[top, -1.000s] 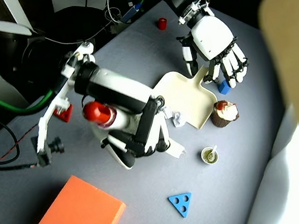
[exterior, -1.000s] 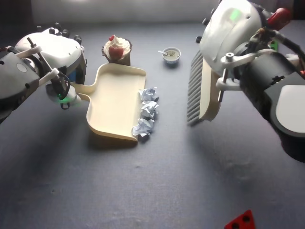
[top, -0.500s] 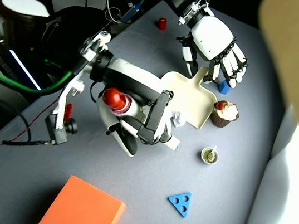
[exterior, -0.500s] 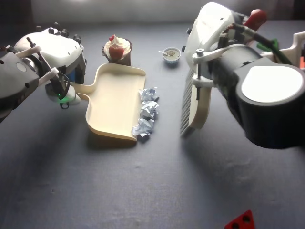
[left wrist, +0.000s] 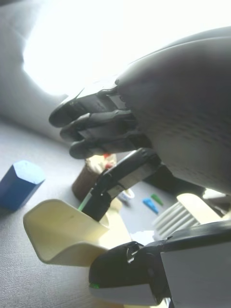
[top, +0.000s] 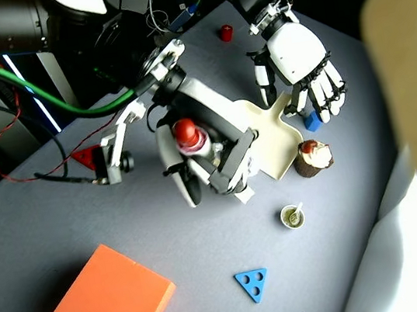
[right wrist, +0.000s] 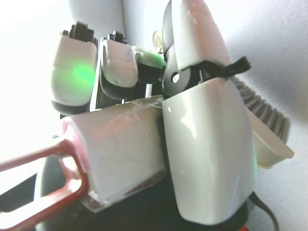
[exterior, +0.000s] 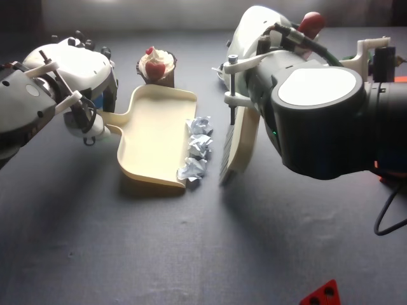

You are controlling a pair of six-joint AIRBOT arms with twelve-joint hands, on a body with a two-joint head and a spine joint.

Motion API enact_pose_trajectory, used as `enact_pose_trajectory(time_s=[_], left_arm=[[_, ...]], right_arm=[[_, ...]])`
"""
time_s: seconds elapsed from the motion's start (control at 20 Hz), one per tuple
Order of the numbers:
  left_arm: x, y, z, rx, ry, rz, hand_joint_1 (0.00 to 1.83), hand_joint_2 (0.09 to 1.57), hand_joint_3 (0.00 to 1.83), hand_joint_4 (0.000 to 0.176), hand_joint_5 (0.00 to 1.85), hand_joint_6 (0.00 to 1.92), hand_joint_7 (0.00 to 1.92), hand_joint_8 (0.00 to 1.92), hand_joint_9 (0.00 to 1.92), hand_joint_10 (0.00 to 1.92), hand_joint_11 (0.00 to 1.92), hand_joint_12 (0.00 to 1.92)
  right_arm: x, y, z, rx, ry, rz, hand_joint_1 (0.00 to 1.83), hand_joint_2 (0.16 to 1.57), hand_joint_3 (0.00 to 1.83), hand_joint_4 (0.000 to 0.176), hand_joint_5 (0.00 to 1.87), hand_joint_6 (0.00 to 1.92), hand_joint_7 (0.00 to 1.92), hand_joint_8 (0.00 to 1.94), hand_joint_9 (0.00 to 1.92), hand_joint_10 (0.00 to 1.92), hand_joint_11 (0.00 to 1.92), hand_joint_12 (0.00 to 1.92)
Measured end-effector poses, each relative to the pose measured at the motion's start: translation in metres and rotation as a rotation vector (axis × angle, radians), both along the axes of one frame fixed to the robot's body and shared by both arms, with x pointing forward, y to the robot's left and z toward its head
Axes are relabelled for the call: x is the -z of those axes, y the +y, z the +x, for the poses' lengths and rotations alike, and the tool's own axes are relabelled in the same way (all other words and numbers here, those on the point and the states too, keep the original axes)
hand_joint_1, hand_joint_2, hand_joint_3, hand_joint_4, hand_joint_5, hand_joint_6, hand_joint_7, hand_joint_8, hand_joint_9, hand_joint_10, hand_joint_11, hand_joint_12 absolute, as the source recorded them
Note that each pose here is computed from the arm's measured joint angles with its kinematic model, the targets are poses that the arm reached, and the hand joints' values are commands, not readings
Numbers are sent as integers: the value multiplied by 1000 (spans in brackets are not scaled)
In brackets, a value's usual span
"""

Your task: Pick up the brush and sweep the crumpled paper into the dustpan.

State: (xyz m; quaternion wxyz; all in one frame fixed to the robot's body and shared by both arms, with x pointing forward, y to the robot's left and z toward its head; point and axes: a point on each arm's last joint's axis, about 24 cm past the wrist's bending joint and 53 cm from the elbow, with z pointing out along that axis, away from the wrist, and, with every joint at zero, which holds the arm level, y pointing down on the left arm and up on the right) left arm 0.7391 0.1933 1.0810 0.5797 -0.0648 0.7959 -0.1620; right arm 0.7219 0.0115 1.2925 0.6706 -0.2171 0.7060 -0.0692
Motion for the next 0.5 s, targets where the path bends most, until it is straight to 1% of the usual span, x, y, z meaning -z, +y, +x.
enact_pose_trajectory(time_s=[0.05, 0.1, 0.15, 0.2, 0.25, 0.3, 0.35, 0.4, 0.5], left_arm=[[1, 0, 0, 0, 2, -2, 1130, 1078, 0, 0, 1065, 837, 353, 1, 211, 0, 0, 486], [0, 0, 0, 0, 2, -2, 1132, 1075, 0, 0, 1072, 826, 346, 5, 216, 3, 0, 563], [0, 0, 0, -1, 1, -2, 1130, 1074, 0, 0, 1074, 823, 345, 3, 230, 4, 0, 555], [0, 0, 0, -3, 2, -4, 1130, 1074, 0, 0, 1074, 823, 345, 3, 230, 4, 0, 555], [1, -1, 0, -2, 1, -3, 1134, 1072, 0, 0, 1077, 818, 338, 0, 240, 5, 0, 513], [1, -2, 0, -1, 1, -4, 1134, 1072, 0, 0, 1077, 818, 338, 0, 240, 5, 0, 513], [2, -4, -1, 2, 4, -6, 1130, 1067, 0, 0, 1090, 797, 355, 3, 247, 2, 0, 566], [2, -3, -1, 2, 5, -7, 1130, 1067, 0, 0, 1090, 797, 355, 3, 247, 2, 0, 566], [2, -3, 0, 0, 4, -6, 1135, 1066, 0, 0, 1094, 790, 381, 6, 254, 2, 0, 609]], right_arm=[[4, 0, 1, 0, -5, -17, 1431, 1174, 0, 152, 918, 1921, 989, 1941, 1335, 1921, 1497, 1921], [13, 0, 3, 0, 7, -26, 1426, 1179, 2, 150, 941, 1921, 982, 1941, 1347, 1921, 1492, 1921], [17, -3, 4, 9, 14, -28, 1438, 1176, 0, 147, 953, 1921, 987, 1941, 1356, 1921, 1506, 1921], [19, -7, 7, 23, 20, -24, 1438, 1176, 0, 147, 953, 1921, 987, 1941, 1356, 1921, 1506, 1921], [19, -11, 12, 38, 21, -8, 1434, 1165, 0, 146, 948, 1921, 991, 1941, 1348, 1921, 1501, 1921], [17, -10, 13, 43, 17, 9, 1434, 1165, 0, 146, 948, 1921, 991, 1941, 1348, 1921, 1501, 1921], [13, -5, 13, 35, -8, 28, 1443, 1158, 0, 146, 927, 1921, 1002, 1941, 1344, 1921, 1491, 1921], [9, 0, 12, 21, -29, 42, 1443, 1158, 0, 146, 927, 1921, 1002, 1941, 1344, 1921, 1491, 1921], [1, 19, 7, -35, -57, 87, 1441, 1161, 0, 145, 927, 1921, 967, 1941, 1330, 1921, 1486, 1921]])
